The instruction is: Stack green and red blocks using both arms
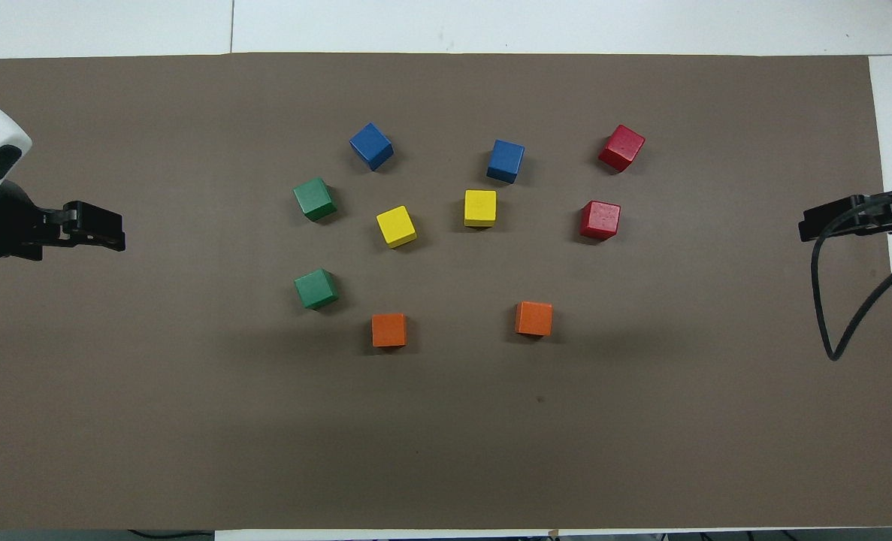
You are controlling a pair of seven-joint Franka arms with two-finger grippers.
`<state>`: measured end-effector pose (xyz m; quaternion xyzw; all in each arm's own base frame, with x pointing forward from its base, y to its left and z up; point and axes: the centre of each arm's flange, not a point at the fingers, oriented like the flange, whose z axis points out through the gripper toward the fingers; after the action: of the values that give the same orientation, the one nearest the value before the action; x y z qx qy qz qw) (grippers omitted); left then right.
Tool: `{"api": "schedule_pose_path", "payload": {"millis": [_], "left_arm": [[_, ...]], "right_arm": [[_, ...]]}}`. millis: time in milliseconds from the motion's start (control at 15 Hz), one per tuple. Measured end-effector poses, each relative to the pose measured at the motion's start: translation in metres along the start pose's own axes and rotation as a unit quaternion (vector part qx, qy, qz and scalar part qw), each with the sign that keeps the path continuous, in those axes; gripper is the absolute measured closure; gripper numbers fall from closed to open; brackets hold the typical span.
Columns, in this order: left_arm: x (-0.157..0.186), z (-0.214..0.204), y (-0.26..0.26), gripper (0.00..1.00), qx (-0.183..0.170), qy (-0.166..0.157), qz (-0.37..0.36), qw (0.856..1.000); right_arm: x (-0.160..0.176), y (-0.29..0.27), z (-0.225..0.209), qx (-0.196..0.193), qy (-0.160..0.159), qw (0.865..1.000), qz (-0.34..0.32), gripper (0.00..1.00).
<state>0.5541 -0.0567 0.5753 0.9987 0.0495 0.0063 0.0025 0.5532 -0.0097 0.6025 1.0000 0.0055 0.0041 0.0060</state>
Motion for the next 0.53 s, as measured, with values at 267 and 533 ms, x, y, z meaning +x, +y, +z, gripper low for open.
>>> {"api": "schedule_pose_path", "payload": {"millis": [267,533], "left_arm": [[0.004,0.059,0.044,0.00,-0.003,-0.014,-0.026,1.000],[-0.014,0.134,0.115,0.00,-0.007,-0.015,-0.064,0.998]], "right_arm": [[0.012,-0.053,0.060,-0.001,0.001,0.999,0.050,0.00],[0.037,-0.129,0.146,-0.004,0.003,0.992,0.128,0.00]]}}
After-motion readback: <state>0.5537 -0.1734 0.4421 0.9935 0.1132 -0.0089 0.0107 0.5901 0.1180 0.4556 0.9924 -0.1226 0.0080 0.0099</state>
